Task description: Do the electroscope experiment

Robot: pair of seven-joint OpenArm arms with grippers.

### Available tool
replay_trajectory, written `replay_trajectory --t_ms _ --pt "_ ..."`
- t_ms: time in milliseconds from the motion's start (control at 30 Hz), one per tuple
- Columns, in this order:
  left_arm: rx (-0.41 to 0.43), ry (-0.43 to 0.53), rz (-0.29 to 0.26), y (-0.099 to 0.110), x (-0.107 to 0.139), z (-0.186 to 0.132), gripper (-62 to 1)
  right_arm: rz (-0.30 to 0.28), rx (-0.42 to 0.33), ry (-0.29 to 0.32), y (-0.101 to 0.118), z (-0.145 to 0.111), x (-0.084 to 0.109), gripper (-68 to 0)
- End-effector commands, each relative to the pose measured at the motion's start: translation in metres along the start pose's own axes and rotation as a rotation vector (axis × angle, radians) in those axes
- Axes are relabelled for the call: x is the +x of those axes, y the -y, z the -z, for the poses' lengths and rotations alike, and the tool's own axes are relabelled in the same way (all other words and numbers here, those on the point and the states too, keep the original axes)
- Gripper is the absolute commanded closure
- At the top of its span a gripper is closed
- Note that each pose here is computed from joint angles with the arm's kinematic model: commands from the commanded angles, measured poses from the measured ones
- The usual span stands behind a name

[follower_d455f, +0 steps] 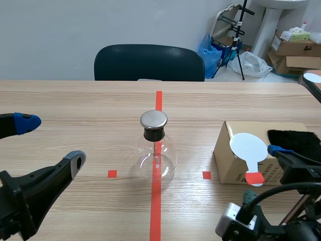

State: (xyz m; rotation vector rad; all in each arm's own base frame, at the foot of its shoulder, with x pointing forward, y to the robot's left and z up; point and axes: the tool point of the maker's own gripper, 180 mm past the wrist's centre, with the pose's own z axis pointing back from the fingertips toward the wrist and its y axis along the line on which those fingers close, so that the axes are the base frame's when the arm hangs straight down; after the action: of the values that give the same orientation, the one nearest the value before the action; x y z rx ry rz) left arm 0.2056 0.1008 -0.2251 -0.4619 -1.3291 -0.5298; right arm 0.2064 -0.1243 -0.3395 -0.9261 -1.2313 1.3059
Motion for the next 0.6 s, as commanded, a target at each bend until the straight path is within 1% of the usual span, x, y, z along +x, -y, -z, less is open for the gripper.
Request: replay_trajectory --t_ms 0,133,200,333,567 --pt "-0.001 0.038 -0.008 0.0025 0.0093 0.0012 -62.3 -0.020 -0.029 0.000 0.0081 0.0033 -0.0016 -67.9" --pt "-0.001 0.038 -0.008 0.0025 0.0093 0.0012 -62.3 -0.033 -0.027 0.005 0.0071 0.0034 0.0014 -67.9" --pt "-0.001 0.038 -0.008 0.0025 0.0093 0.0012 -62.3 -0.034 -0.035 0.006 0.0092 0.0058 0.0018 -67.9" --pt "-0.001 0.038 -0.008 0.0025 0.0093 0.0012 -62.3 -0.033 -0.048 -0.011 0.0120 0.0112 -0.0006 -67.9" --pt "-0.001 0.038 -0.008 0.0025 0.0093 0.0012 -62.3 -0.039 -0.047 -0.007 0.0119 0.0112 0.0001 -67.9"
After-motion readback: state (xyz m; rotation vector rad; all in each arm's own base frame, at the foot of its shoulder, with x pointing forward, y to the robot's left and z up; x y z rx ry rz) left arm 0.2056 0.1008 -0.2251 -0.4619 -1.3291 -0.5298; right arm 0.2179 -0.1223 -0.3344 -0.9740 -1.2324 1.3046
